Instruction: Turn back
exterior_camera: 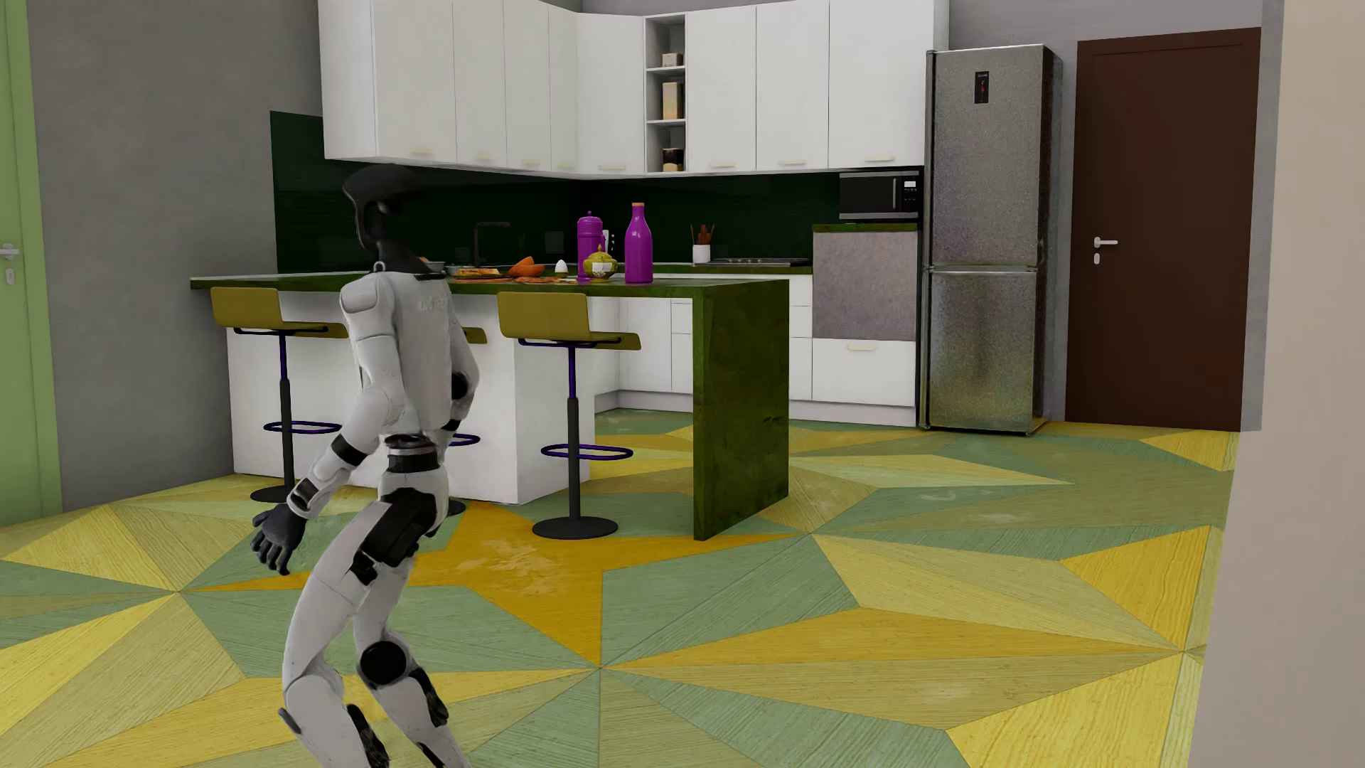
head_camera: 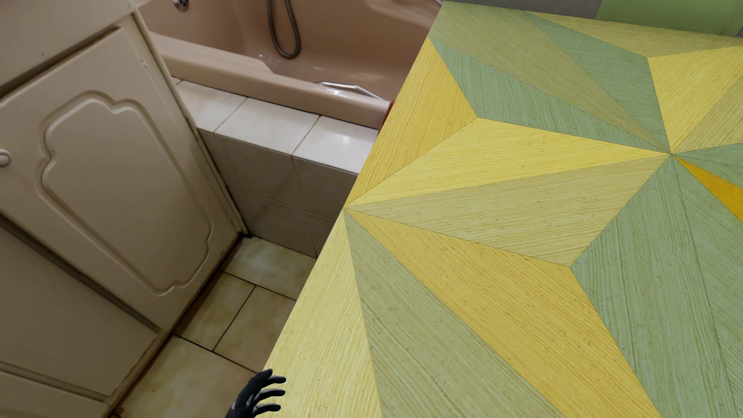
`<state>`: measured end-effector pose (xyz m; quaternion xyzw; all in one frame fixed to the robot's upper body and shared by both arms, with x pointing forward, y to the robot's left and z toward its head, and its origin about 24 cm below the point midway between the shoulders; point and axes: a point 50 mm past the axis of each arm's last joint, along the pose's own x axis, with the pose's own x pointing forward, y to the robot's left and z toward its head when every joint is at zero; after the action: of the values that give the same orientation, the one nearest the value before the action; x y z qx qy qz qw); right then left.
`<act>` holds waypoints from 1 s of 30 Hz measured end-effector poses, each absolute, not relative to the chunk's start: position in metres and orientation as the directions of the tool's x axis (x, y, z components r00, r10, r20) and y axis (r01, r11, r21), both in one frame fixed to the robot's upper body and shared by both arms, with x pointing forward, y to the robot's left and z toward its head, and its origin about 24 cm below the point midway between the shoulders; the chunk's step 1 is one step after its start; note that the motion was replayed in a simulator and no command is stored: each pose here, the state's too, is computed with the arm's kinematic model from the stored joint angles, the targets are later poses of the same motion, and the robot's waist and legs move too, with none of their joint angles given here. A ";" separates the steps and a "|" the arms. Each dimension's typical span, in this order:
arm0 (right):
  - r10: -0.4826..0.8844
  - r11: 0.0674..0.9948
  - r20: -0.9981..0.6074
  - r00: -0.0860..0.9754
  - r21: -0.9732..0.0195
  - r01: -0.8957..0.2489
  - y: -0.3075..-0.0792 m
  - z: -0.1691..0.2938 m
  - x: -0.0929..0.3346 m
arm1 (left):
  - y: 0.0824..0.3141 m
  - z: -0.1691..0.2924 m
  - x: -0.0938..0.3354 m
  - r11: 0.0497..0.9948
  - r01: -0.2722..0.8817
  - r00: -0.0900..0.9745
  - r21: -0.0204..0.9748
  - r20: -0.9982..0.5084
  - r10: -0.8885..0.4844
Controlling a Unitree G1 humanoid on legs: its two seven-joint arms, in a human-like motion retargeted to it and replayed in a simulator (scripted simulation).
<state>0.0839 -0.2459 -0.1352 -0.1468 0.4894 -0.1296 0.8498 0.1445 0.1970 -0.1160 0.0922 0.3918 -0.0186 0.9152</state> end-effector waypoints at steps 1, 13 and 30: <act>-0.352 0.926 -0.791 0.500 -0.373 0.061 -0.239 -0.135 0.087 | 0.214 -0.116 0.136 0.982 0.088 0.678 0.165 -0.732 0.062; -0.322 0.941 -0.821 0.472 -0.334 0.060 -0.221 -0.138 0.087 | 0.213 -0.120 0.127 0.979 0.090 0.687 0.182 -0.723 0.071; -0.287 0.952 -0.837 0.466 -0.304 0.040 -0.239 -0.140 0.081 | 0.177 -0.111 0.159 0.981 0.139 0.747 0.137 -0.665 -0.013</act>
<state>0.0809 -0.2393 -0.1397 -0.1216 0.5074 -0.0965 0.8476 0.1595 0.1767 -0.1112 0.0890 0.3535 -0.0406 0.9303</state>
